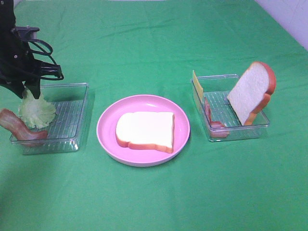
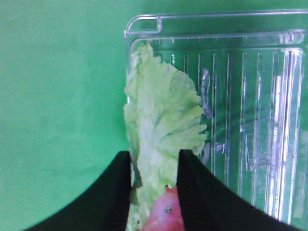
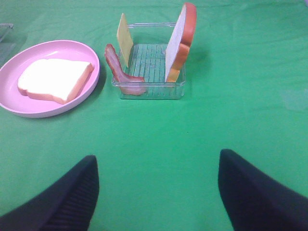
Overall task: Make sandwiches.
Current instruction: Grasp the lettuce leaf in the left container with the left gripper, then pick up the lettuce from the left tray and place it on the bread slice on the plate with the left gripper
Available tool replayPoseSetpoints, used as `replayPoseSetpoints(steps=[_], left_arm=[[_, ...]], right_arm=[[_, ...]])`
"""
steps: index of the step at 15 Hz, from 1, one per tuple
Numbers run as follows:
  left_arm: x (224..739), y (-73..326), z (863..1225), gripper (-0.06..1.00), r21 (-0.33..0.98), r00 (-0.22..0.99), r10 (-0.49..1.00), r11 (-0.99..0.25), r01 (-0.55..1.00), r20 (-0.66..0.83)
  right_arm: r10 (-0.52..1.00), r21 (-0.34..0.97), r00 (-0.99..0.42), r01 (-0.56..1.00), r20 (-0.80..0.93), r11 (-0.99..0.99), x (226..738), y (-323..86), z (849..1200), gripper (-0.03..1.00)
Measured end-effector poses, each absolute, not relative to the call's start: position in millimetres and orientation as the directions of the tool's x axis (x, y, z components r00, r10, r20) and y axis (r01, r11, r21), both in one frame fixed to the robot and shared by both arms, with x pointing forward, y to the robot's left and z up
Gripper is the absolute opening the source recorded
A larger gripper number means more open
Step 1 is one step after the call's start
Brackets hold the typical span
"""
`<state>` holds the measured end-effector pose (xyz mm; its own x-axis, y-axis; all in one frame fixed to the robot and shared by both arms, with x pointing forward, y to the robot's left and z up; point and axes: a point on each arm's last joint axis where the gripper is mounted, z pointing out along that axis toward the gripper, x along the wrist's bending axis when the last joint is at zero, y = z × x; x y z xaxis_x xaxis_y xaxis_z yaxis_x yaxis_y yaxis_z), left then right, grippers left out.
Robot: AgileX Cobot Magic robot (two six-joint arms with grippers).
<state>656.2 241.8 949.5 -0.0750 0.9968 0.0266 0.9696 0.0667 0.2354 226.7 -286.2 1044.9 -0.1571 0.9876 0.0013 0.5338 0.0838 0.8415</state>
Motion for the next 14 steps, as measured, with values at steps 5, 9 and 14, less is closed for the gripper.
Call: replayPoseSetpoints(steps=[5,9,14], left_arm=[[654,243,949,0.01,0.209,-0.072,0.996,0.062,0.976,0.044],[653,243,954,0.0,0.22,-0.073,0.996,0.062,0.974,0.041],[644,230,1008,0.0,0.344,-0.056,0.987,0.107,0.933,-0.153]], right_arm=[[0.988,0.841,-0.157,0.534,0.001,0.084,227,-286,1045,0.66],[0.988,0.841,-0.157,0.534,0.001,0.084,227,-286,1045,0.66],[0.988,0.841,-0.157,0.534,0.001,0.084,227,-286,1045,0.66]])
